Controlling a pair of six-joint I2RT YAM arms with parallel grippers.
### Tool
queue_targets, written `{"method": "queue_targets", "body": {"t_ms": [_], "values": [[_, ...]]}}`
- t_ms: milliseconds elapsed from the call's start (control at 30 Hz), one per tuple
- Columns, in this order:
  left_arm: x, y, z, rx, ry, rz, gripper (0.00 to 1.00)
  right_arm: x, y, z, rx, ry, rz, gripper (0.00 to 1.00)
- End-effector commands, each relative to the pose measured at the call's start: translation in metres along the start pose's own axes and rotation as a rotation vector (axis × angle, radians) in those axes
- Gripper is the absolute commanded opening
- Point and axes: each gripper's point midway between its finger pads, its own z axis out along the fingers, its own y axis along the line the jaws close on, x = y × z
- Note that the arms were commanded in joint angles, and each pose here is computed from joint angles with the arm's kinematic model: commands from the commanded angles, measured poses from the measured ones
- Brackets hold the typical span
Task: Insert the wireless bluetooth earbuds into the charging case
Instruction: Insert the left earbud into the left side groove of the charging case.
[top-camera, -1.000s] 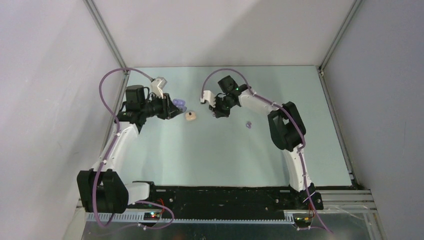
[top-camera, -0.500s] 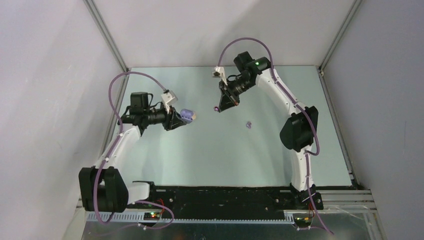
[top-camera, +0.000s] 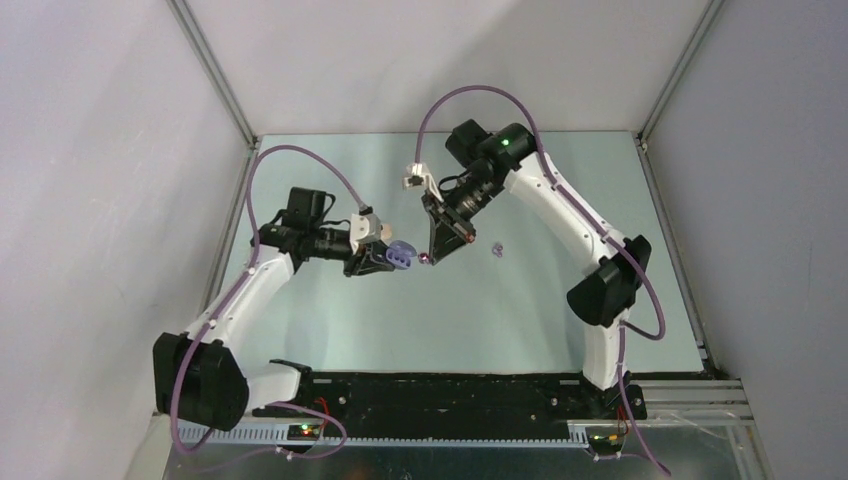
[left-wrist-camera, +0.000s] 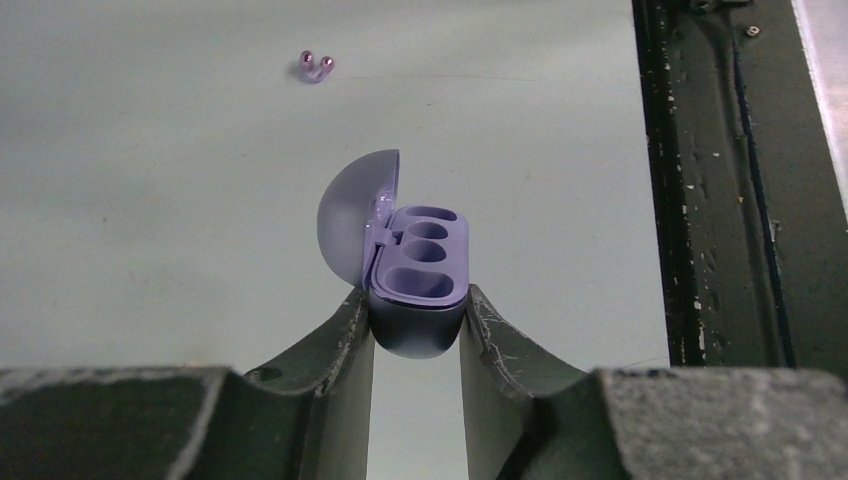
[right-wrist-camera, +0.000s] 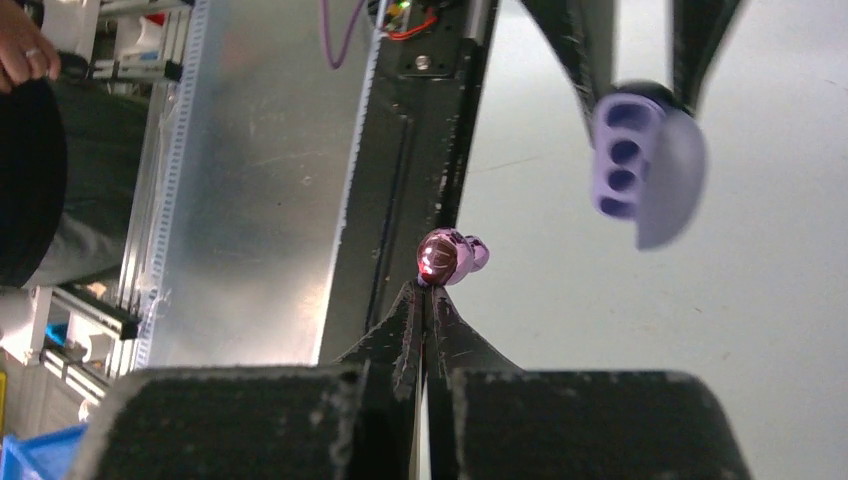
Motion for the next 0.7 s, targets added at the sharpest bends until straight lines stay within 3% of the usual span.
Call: {"method": "queue_targets", "body": {"t_ms": [0,167,400,667], "values": [[-0.032,-0.004,0.002,0.029,-0.042,0.135,0.03,0.001,0.034,0.000,-0.041,0.020,-0.049,0.00],[-0.041,-0.007,0.003,0.035,-0.012,0.172,0.03,0.000,0.023,-0.002,-0.006,0.040,-0.145,0.00],[-0.060,-0.024,-0.005,0.035,0.008,0.268,0.03,-0.009,0.024,-0.001,0.027,0.050,-0.091,0.00],[-0.047,-0.033,-0.011,0.000,0.070,0.355,0.01,-0.004,0.034,0.024,0.024,0.136,-0.152,0.00]]}}
